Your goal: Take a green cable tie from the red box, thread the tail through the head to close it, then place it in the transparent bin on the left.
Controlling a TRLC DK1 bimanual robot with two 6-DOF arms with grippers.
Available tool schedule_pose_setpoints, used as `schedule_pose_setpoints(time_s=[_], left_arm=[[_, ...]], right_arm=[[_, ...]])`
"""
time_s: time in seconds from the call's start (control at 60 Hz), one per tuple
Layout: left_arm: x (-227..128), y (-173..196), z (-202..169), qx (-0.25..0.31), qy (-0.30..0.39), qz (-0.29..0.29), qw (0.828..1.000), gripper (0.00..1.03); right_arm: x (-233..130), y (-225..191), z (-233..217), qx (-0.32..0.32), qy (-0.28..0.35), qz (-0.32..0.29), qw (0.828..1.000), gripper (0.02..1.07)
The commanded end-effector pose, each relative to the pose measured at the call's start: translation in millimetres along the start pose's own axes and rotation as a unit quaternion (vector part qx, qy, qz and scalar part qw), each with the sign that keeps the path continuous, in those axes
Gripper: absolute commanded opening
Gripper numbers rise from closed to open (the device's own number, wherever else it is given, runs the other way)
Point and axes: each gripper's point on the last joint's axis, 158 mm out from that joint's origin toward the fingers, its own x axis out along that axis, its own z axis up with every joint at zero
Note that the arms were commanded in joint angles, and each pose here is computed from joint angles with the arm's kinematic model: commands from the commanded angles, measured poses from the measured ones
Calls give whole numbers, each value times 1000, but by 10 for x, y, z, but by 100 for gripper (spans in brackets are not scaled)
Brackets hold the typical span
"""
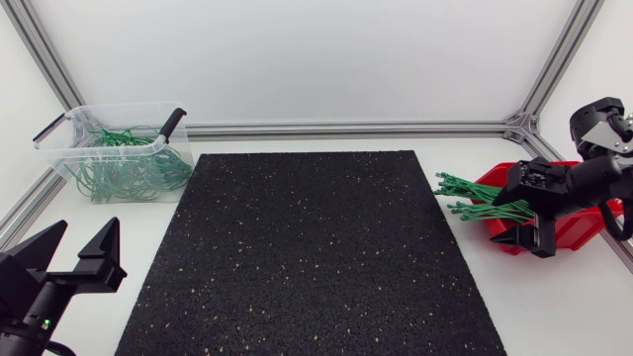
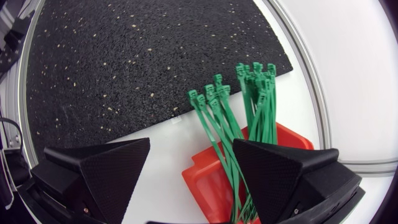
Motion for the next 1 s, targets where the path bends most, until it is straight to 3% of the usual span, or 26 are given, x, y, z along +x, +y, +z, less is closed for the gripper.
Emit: schedule_pose_setpoints(time_s=[0.0,0.217,0.6,0.983], left_arm=[[17,13,-242,-5,29,2,1000,99],[17,9,-246,-5,30,2,1000,99],[15,14,-250,-5,31,3,1000,99],[15,3,-254,-5,32,0,999,99]], right_arm=[[72,141,-24,-55,2,7,998,97],[196,170,-29,-94,0,2,996,97],[413,149,-144,-102,29,5,994,97],[359,323,-228,-116,43,3,992,94]])
